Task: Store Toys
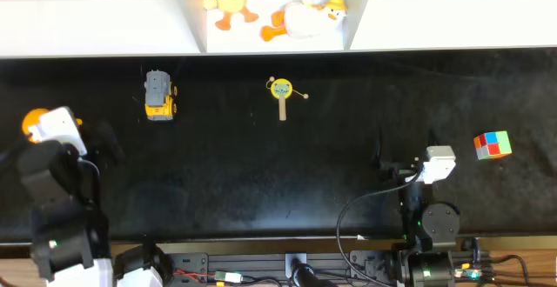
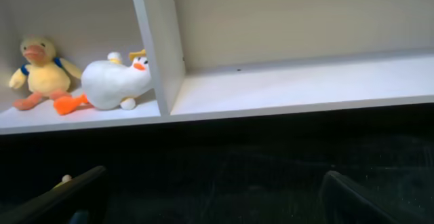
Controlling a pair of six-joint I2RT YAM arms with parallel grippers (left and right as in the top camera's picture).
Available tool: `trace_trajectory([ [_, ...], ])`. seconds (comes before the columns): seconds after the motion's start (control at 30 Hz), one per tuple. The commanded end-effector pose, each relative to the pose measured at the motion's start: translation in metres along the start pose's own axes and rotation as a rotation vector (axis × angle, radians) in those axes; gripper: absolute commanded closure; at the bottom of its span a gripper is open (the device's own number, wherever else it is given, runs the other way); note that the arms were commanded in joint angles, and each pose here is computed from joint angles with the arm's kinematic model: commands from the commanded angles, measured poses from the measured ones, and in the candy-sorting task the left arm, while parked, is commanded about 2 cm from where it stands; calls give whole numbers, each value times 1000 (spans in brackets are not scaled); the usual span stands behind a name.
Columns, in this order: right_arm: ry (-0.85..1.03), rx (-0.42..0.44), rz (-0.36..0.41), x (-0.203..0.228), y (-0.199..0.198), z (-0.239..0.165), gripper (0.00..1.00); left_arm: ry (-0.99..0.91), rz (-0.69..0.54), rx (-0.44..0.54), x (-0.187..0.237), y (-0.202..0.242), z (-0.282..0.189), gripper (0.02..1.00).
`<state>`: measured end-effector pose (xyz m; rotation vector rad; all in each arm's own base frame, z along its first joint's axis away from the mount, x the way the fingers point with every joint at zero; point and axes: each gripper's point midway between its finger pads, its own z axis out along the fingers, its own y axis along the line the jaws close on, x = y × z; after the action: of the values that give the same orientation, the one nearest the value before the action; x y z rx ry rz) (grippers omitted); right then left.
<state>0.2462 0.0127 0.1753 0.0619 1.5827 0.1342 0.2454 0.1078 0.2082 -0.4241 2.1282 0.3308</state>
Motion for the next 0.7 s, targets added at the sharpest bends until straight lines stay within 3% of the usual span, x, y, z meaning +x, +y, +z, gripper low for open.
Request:
trace_trajectory([
  [0.03, 2, -11, -3, 4, 2, 0, 5, -16, 17, 5, -20, 0, 4, 20],
  [0.27, 2, -11, -3, 4, 2, 0, 5, 19, 53, -1, -23, 0, 22, 20],
  [0.7, 2, -11, -3, 4, 2, 0, 5, -21, 132, 145, -28, 20, 35, 20],
])
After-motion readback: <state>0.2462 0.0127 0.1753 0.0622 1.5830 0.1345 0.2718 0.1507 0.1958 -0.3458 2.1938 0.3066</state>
